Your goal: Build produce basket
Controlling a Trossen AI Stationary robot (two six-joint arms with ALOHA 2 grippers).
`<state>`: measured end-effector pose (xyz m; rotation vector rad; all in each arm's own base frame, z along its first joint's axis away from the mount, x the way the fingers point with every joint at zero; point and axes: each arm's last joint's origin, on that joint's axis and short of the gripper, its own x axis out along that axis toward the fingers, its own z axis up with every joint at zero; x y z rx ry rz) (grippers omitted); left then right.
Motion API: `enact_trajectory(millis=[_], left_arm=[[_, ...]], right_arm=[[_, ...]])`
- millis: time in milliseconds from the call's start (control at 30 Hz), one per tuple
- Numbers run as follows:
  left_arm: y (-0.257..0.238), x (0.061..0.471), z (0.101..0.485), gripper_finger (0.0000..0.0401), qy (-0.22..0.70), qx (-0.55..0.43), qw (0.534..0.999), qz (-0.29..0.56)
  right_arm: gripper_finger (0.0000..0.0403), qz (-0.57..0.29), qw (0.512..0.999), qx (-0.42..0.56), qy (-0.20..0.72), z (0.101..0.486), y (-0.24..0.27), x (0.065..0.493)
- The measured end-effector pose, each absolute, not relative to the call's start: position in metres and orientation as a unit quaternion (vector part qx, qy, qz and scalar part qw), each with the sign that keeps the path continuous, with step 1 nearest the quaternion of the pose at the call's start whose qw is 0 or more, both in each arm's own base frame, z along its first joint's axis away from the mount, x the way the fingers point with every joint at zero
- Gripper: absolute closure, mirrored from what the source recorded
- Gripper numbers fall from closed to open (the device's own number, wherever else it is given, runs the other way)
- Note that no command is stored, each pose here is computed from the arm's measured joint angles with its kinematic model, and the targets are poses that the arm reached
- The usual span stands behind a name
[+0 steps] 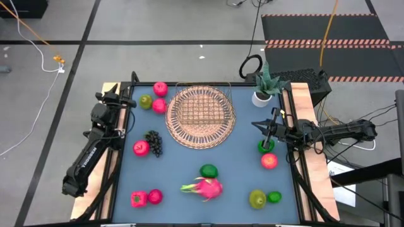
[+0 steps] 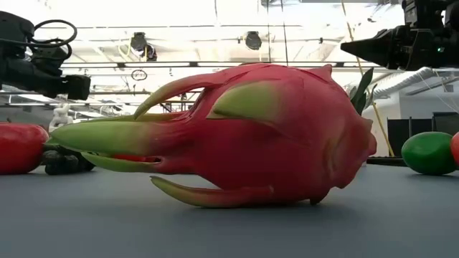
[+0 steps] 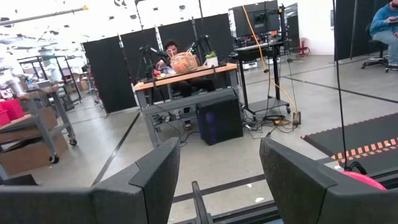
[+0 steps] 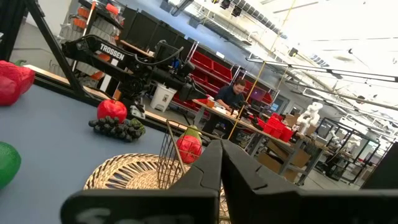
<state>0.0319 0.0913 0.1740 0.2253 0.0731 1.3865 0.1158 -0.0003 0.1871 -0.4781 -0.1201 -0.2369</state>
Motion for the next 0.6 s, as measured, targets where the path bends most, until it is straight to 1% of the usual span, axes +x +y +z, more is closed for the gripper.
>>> enact_trajectory(millis=[400, 533, 600], left_arm=[[0.0913, 0.0319, 0.1741, 0.0176, 0.033, 0.104, 0.763, 0.637], [0.0913, 0.0319, 0.1741, 0.0176, 0.033, 0.103, 0.763, 0.638], [0.0913, 0.0319, 0.1741, 0.0176, 0.034, 0.104, 0.763, 0.638]], right_arm=[[0.0403, -0.121, 0.961, -0.24, -0.06, 0.1874, -0.0012, 0.1157], [0.0403, -0.13, 0.95, -0.272, -0.08, 0.1923, -0.0012, 0.1147], [0.0403, -0.128, 0.952, -0.26, -0.099, 0.1955, -0.0009, 0.114]])
